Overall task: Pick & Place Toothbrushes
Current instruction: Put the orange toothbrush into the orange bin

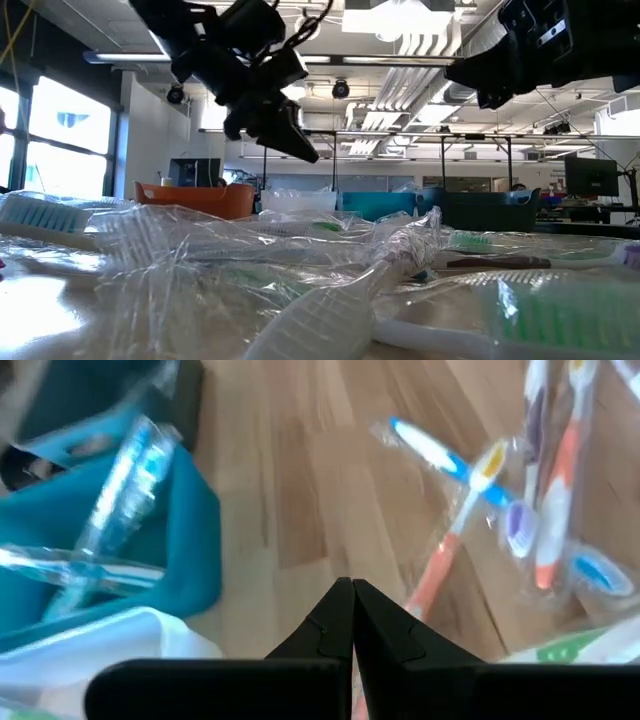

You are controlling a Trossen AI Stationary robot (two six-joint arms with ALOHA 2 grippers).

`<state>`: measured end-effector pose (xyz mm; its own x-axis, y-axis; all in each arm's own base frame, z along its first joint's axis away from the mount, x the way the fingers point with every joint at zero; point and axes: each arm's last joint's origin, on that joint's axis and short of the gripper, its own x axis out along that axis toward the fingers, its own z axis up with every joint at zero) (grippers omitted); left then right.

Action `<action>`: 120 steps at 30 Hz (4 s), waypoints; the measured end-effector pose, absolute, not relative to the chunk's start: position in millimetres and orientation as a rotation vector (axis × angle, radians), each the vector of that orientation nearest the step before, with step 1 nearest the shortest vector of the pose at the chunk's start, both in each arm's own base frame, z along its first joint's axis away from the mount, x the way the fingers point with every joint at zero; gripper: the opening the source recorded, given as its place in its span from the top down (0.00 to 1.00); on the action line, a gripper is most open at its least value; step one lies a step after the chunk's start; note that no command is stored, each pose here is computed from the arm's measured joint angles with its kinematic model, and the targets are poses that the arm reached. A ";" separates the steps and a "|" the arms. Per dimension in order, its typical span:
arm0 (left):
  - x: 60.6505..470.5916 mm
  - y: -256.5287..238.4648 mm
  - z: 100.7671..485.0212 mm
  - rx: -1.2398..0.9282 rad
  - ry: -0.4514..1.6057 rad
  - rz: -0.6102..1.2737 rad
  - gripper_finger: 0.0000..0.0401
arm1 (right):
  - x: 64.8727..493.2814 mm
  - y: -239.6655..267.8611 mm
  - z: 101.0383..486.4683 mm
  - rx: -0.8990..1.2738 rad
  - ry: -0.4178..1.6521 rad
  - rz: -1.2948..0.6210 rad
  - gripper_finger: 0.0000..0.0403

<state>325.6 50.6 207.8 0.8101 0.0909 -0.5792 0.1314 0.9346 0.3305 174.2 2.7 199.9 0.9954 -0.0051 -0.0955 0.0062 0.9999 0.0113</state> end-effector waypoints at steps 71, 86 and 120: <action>346.7 49.9 160.0 0.233 0.677 -0.135 0.68 | 173.2 0.6 192.5 -0.010 0.173 -0.062 0.99; 354.6 50.8 132.9 0.186 0.704 -0.151 0.68 | 173.2 0.6 192.3 -0.013 0.176 -0.062 0.99; 353.0 53.8 132.2 0.194 0.732 -0.110 0.98 | 173.2 0.6 192.3 -0.014 0.175 -0.062 0.99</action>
<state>353.0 53.8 132.2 0.7389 -0.0316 -0.6731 0.1667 0.9764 0.1371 173.2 0.6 192.3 0.9828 -0.0628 -0.1735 0.0604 0.9980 -0.0189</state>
